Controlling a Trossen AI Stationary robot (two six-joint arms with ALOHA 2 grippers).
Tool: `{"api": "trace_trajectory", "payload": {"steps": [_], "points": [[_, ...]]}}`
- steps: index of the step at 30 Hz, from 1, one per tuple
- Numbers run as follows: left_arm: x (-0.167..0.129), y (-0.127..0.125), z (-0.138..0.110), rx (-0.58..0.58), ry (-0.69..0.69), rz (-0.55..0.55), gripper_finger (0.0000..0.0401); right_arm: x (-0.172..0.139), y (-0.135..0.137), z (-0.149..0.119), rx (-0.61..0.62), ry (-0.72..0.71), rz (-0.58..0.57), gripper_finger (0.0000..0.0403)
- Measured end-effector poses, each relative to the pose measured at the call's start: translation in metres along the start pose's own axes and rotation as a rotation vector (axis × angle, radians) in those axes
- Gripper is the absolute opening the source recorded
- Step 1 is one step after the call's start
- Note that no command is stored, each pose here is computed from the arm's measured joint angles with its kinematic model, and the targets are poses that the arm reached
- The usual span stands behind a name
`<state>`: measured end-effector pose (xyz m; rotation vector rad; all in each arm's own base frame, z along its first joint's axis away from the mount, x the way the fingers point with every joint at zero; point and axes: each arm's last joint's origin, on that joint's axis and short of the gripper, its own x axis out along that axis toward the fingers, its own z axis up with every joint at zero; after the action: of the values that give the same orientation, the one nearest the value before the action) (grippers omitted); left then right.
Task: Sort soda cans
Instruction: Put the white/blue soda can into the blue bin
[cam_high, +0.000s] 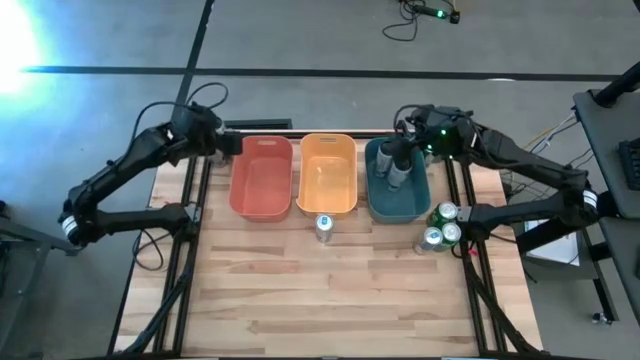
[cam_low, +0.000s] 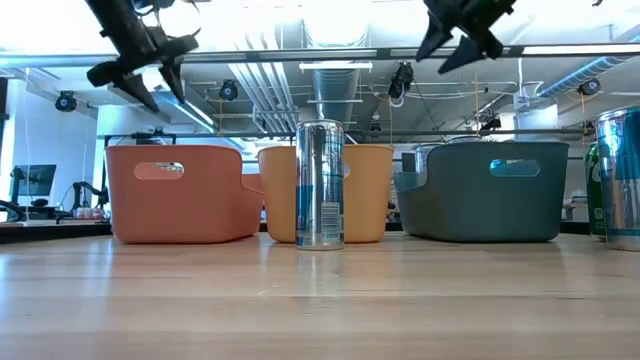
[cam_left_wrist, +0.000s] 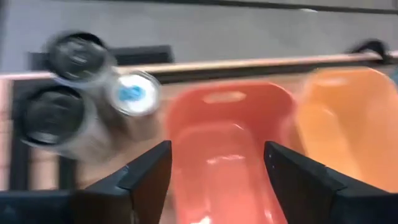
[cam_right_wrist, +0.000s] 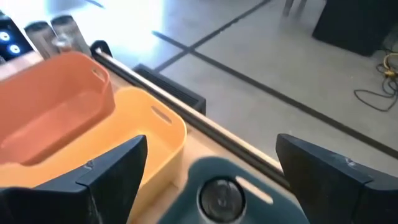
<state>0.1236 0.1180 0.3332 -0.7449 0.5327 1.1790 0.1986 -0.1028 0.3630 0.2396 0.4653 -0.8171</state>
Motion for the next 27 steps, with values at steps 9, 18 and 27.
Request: {"api": "trace_trajectory", "payload": {"steps": [9, 18, 27], "points": [[0.019, 0.020, 0.008, -0.020, 0.059, 0.187, 0.0312, 0.013, 0.012, -0.002, -0.024, 0.071, 0.011, 0.0338], [0.038, 0.039, 0.018, -0.043, 0.112, 0.312, 0.0316, 0.034, 0.029, -0.010, -0.051, 0.123, 0.028, 0.0343], [0.049, 0.037, 0.021, -0.055, 0.215, 0.390, 0.0316, 0.039, 0.033, -0.010, -0.050, 0.113, 0.035, 0.0345]]}}
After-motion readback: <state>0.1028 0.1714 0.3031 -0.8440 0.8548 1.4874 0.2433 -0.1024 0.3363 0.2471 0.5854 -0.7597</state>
